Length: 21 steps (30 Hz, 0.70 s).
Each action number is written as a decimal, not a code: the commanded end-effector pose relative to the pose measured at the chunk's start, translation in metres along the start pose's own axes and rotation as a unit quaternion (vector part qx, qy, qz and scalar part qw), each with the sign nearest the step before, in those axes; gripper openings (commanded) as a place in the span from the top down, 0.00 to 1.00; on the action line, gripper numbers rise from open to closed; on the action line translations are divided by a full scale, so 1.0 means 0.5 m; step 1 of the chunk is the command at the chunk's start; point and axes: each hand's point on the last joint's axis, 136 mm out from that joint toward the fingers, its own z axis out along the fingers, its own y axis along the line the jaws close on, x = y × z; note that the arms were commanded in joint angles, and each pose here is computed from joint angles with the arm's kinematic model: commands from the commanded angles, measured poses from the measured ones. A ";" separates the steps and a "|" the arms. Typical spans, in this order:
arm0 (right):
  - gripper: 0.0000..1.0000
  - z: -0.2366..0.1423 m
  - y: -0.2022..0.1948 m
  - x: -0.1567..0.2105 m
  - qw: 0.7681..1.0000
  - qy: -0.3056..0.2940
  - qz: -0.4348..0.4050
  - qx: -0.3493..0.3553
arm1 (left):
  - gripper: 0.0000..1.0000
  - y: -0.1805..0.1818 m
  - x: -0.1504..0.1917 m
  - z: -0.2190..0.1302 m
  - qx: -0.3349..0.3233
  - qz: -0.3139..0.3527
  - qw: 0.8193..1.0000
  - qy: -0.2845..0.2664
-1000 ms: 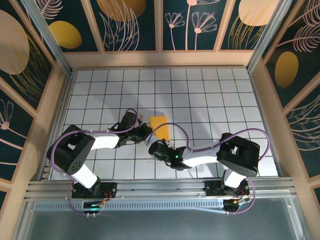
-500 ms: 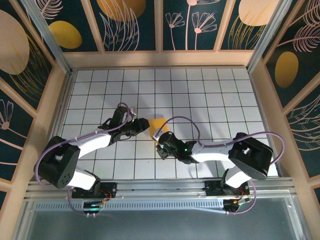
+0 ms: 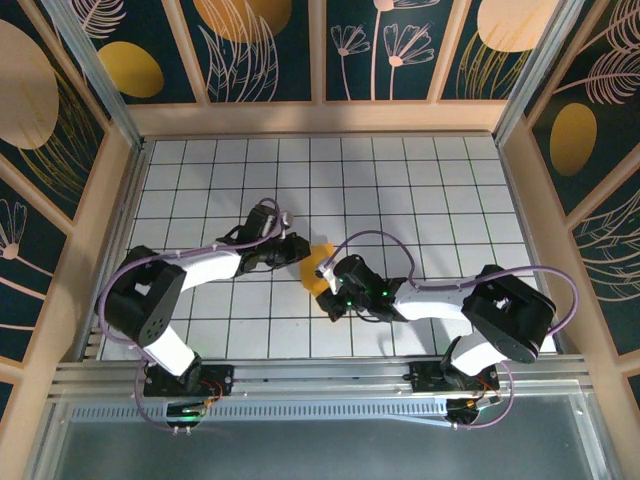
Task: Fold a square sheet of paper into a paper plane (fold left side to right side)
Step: Third fold the triangle at the center of the table.
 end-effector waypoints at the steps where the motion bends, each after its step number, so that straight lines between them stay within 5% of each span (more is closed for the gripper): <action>1: 1.00 -0.002 0.006 -0.001 1.000 -0.006 0.013 -0.018 | 0.85 0.007 0.020 0.035 -0.012 0.017 0.999 0.033; 21: 1.00 -0.005 -0.030 0.005 0.998 0.004 0.064 -0.005 | 0.95 0.107 0.068 0.089 -0.094 0.025 0.993 0.071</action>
